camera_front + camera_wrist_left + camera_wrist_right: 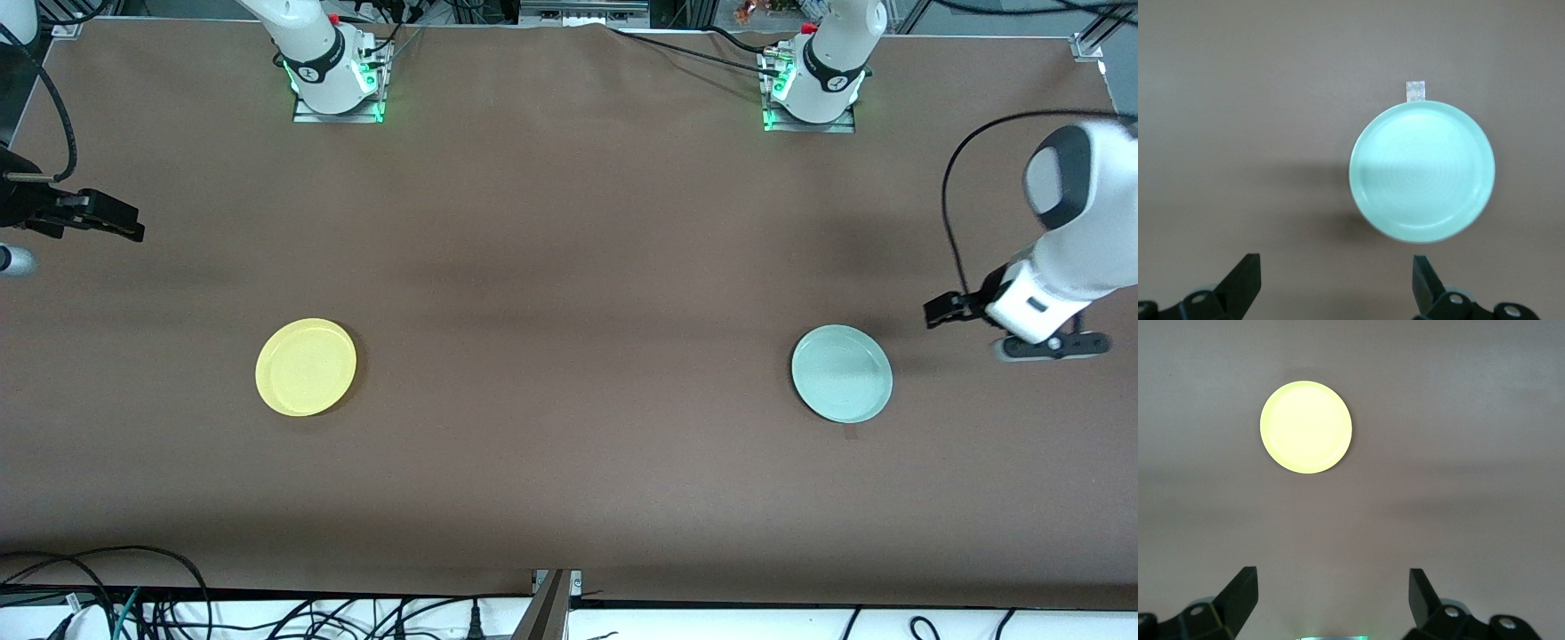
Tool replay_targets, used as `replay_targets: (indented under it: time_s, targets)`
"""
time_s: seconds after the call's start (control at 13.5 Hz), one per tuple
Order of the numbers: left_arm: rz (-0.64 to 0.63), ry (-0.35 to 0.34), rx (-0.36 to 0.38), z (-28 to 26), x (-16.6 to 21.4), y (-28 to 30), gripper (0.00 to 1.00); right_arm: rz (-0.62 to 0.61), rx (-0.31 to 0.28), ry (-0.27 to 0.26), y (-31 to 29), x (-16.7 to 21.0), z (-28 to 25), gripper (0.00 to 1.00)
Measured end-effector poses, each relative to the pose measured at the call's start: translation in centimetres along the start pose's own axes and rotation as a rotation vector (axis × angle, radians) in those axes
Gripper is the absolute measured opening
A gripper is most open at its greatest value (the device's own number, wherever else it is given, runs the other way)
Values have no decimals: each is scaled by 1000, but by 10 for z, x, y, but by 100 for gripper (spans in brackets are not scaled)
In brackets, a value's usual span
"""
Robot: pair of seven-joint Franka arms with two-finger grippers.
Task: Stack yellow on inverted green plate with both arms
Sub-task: 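Reach the left gripper to the green plate while the right gripper reaches yellow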
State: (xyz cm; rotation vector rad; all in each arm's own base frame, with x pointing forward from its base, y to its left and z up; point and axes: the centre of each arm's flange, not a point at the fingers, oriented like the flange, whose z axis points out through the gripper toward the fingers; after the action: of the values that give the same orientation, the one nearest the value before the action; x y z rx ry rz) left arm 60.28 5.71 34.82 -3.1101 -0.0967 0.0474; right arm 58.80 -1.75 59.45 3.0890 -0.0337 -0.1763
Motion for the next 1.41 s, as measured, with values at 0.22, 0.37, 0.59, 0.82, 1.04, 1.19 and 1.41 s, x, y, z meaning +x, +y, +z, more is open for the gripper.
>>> replay_targets:
  time_s: [0.22,0.37,0.59,0.82,1.04,1.19,1.41]
  targets:
    - [1,-9,-38,70,11,3,100,0,0,-2,0,1,2,100]
    - [0,-15,-51,96,13,4,100,0,0,-7,0,3,4,100]
    - [8,-10,-54,115,15,3,96,0,-1,-19,0,6,10,100]
    - [5,6,-63,134,18,-1,72,24,0,-52,14,14,27,100]
    - [-10,19,-71,148,19,-10,70,41,1,-92,24,24,50,100]
    - [-17,18,-74,153,19,-14,68,47,0,-120,28,35,72,100]
    - [-23,14,-77,159,18,-17,44,46,-3,-135,27,61,117,100]
